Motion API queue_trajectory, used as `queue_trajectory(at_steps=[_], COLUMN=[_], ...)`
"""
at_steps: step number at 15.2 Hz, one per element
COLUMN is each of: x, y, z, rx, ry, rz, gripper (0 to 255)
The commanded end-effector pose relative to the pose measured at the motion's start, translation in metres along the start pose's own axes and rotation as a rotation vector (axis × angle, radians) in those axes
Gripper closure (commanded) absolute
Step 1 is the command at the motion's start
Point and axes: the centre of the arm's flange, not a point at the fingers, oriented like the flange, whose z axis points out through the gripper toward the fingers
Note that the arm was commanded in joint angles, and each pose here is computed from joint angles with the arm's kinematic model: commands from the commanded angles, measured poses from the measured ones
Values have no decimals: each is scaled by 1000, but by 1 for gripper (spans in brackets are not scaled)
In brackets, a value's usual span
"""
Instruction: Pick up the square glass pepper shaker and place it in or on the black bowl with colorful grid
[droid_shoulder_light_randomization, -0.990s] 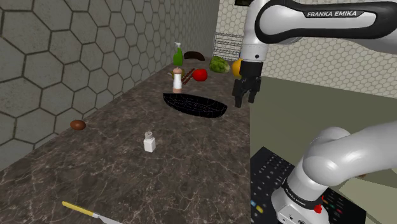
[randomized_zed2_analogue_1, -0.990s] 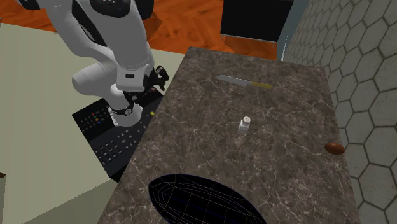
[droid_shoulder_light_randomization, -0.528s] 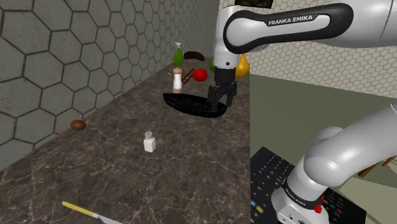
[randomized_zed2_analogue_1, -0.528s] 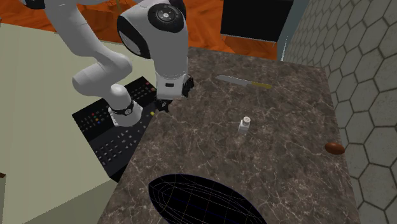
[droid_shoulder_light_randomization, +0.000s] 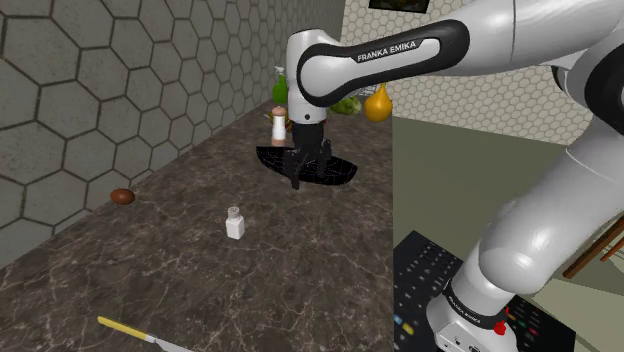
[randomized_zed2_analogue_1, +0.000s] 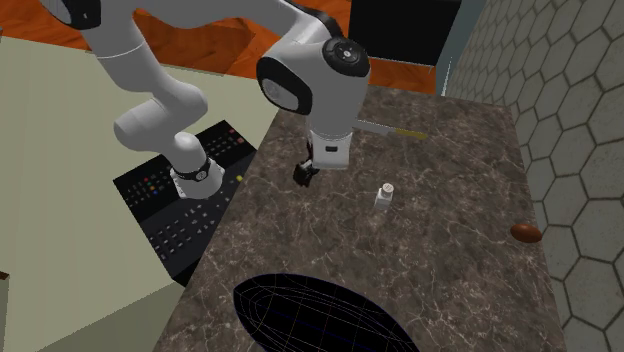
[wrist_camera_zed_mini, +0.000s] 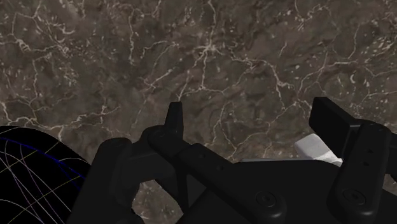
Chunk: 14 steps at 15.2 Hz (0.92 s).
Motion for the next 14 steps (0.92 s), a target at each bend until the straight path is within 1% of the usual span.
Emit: queue_trajectory(at_steps=[1,14], x=[21,141], y=[-20,-139], z=[9,67], rx=[-9,-76], ry=[-1,-10], rz=[-6,-51], gripper=[0,0])
